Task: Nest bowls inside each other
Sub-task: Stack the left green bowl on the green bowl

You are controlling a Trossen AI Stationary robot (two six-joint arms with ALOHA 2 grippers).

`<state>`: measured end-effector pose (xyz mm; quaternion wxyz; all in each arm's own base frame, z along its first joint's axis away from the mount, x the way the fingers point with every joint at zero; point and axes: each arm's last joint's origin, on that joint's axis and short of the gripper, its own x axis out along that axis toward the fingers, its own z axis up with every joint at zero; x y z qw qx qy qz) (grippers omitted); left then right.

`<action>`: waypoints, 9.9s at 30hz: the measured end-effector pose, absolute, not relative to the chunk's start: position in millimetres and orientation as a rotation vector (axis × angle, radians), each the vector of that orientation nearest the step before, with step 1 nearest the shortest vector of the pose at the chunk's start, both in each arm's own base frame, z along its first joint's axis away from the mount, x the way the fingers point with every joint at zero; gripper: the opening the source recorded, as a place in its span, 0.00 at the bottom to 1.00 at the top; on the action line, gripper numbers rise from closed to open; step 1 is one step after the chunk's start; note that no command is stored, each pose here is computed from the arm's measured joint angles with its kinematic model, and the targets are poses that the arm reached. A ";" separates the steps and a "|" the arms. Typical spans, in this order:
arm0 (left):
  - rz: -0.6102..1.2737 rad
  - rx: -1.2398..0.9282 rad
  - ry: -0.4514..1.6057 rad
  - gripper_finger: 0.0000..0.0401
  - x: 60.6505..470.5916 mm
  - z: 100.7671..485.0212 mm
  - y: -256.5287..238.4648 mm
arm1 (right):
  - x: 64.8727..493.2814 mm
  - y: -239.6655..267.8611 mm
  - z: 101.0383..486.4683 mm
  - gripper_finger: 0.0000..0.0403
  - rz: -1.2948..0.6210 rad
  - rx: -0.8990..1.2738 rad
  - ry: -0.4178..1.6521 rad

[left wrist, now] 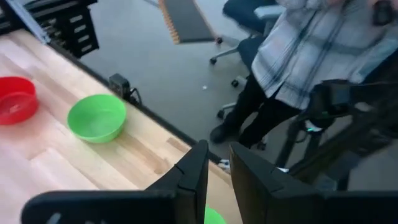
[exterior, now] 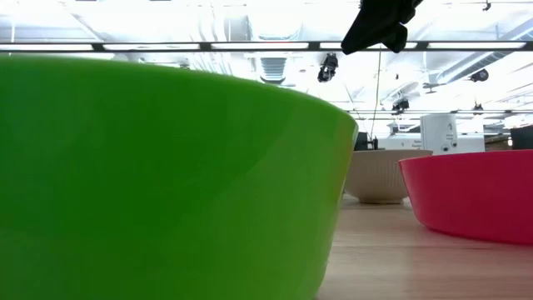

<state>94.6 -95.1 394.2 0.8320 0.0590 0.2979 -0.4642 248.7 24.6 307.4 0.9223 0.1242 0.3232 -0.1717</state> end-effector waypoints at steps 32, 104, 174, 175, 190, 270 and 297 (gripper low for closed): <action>-0.385 -0.255 1.151 0.17 125.4 301.8 -122.1 | 248.6 24.5 307.5 0.16 -0.352 0.255 0.663; -0.255 -0.423 1.436 0.17 98.4 171.0 -102.5 | 248.6 24.5 307.5 0.16 -0.352 0.255 0.663; -0.262 -0.400 1.453 0.17 108.6 167.4 -112.5 | 248.6 24.5 307.5 0.16 -0.352 0.255 0.663; -0.263 -0.401 1.452 0.17 108.8 167.5 -112.6 | 248.7 24.5 307.5 0.16 -0.352 0.255 0.664; -0.260 -0.473 1.452 0.02 108.2 159.1 -113.0 | 248.7 24.5 307.5 0.16 -0.353 0.255 0.664; 0.037 -0.417 1.063 0.01 154.0 281.4 -67.5 | 248.6 24.5 307.5 0.16 -0.352 0.255 0.663; -0.003 -0.363 1.129 0.01 236.6 297.5 -26.3 | 248.7 24.6 307.4 0.16 -0.352 0.255 0.664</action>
